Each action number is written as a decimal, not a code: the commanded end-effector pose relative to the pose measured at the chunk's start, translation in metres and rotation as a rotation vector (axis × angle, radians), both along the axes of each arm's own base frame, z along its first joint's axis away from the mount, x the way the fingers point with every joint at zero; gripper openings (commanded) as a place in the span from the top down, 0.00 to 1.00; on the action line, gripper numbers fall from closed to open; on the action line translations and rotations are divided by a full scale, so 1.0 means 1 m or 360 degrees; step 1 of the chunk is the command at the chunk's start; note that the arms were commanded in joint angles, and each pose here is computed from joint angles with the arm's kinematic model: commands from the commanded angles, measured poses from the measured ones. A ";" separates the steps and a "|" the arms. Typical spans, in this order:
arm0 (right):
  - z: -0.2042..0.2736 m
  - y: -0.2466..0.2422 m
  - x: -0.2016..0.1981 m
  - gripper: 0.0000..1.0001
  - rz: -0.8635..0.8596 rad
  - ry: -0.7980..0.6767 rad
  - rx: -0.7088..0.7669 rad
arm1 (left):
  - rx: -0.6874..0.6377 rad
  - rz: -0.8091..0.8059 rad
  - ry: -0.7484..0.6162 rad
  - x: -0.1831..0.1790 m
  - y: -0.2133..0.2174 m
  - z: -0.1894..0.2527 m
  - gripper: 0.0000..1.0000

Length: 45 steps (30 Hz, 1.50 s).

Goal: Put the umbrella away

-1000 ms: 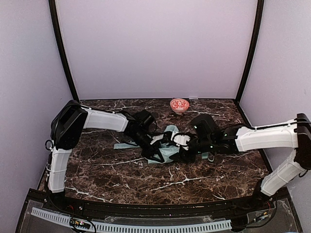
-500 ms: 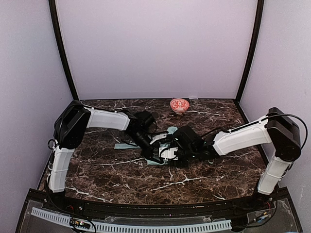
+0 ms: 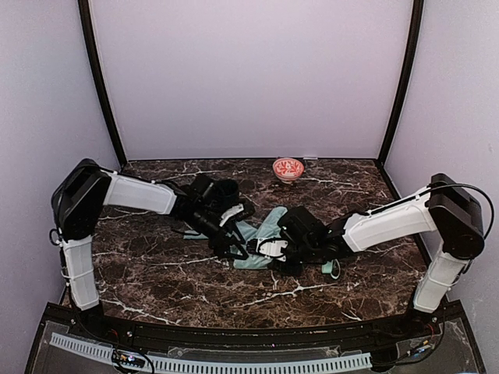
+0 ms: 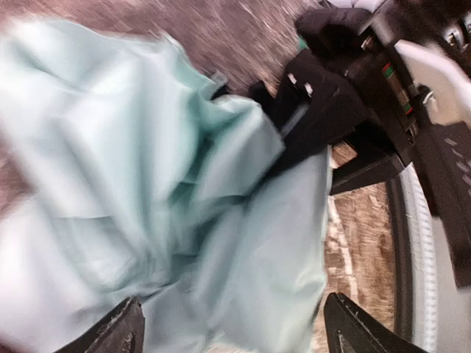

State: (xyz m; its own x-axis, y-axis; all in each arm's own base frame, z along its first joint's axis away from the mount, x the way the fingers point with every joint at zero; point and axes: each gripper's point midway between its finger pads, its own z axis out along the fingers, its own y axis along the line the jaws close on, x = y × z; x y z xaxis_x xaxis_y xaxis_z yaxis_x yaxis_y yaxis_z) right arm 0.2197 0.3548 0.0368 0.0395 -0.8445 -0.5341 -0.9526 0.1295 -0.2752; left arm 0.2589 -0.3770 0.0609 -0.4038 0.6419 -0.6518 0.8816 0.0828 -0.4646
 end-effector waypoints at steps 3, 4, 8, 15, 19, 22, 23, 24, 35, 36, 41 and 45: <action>-0.038 -0.023 -0.050 0.97 -0.0103 0.0646 -0.0095 | -0.0281 0.0266 -0.0718 0.032 0.021 0.059 0.14; -0.038 -0.022 -0.052 0.98 -0.0099 0.0699 -0.0085 | -0.0281 0.0249 -0.0769 0.028 0.025 0.060 0.16; -0.031 -0.017 -0.046 0.98 -0.0146 0.0887 -0.0036 | -0.0231 0.0119 -0.0962 0.014 0.035 0.065 0.25; -0.041 -0.023 -0.047 0.95 -0.0216 0.1372 -0.0075 | -0.0166 -0.0379 -0.1382 -0.042 0.025 0.047 0.25; -0.047 -0.022 -0.053 0.95 -0.0196 0.1528 -0.0123 | -0.0021 -0.0458 -0.1637 -0.033 0.016 0.022 0.17; -0.054 -0.023 -0.060 0.95 -0.0181 0.1620 -0.0152 | 0.0132 -0.0457 -0.1733 -0.015 0.013 0.003 0.15; -0.056 -0.023 -0.060 0.95 -0.0179 0.1629 -0.0160 | 0.0242 -0.0520 -0.1703 -0.014 0.015 -0.016 0.15; -0.057 -0.022 -0.060 0.95 -0.0174 0.1634 -0.0162 | 0.0331 -0.0551 -0.1704 -0.011 0.015 -0.025 0.14; -0.041 -0.015 -0.017 0.76 -0.0245 0.1488 -0.0060 | 0.0684 -0.0561 -0.1450 -0.019 0.041 -0.062 0.63; -0.036 -0.014 -0.007 0.72 -0.0277 0.1445 -0.0026 | 0.0689 -0.0577 -0.1388 -0.025 0.043 -0.063 0.68; 0.014 -0.008 0.038 0.48 -0.0357 0.1177 0.0248 | 0.0637 -0.0592 -0.1108 -0.049 0.041 -0.062 0.87; 0.055 -0.019 0.055 0.41 -0.0398 0.0966 0.0399 | 0.0599 -0.0600 -0.0865 -0.062 0.034 -0.064 0.92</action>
